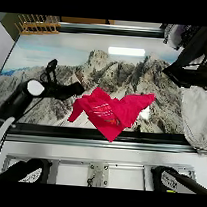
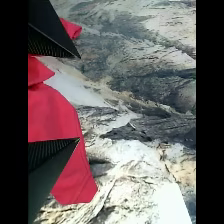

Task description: Fold the clothes and pants, and hang the long-sleeved shirts on hangers.

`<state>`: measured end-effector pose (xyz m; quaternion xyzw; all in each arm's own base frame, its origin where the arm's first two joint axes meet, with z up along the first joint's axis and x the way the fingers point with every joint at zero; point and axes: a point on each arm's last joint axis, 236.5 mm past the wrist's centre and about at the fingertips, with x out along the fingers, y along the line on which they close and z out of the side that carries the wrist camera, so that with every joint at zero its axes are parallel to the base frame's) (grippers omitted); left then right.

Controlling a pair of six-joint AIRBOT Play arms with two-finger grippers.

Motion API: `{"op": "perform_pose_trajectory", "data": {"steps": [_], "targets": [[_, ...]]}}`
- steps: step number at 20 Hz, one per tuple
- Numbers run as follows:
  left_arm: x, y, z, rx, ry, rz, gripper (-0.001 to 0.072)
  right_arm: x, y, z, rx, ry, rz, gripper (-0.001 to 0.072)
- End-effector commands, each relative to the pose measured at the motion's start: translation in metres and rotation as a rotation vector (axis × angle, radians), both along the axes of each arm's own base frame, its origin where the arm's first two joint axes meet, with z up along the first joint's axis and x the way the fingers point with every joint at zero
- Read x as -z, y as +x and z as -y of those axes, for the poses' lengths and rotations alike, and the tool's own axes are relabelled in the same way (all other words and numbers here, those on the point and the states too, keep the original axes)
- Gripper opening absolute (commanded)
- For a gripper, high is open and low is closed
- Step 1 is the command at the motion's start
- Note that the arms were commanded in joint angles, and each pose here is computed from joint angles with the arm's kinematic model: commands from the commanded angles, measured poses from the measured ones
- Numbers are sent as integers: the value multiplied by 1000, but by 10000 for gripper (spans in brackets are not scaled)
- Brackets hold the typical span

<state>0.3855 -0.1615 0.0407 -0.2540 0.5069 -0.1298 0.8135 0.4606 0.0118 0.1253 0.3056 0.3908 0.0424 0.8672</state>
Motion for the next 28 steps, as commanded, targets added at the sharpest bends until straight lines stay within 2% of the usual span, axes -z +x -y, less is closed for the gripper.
{"op": "perform_pose_trajectory", "data": {"steps": [1, 3, 6, 10, 12, 16, 22, 23, 25, 26, 28], "targets": [[3, 29, -45, -51, 16, -59, 673, 16, -21, 8, -98, -77, -56, 530], [12, 10, -70, -60, 31, -106, 673, 47, -63, -2, -196, -96, -193, 528], [49, -43, -87, -6, 63, -209, 673, 97, -122, -27, -259, -56, -351, 504], [108, -94, -91, -24, 71, -315, 673, 140, -165, -54, -294, -34, -436, 504], [129, -103, -86, 20, 81, -345, 673, 145, -173, -69, -333, -30, -448, 504], [150, -108, -60, 200, 110, -399, 673, 138, -170, -96, -374, 15, -413, 504], [163, -107, -26, 296, 134, -440, 671, 137, -173, -105, -397, 17, -412, 504], [164, -104, -22, 291, 136, -439, 572, 138, -175, -108, -399, 20, -419, 487], [159, -97, -18, 293, 138, -413, 38, 145, -185, -119, -402, 19, -459, 487], [153, -93, -17, 290, 137, -394, 8, 152, -192, -125, -393, 13, -495, 487], [139, -84, -21, 274, 134, -350, 8, 170, -211, -138, -355, 7, -572, 487]]}}
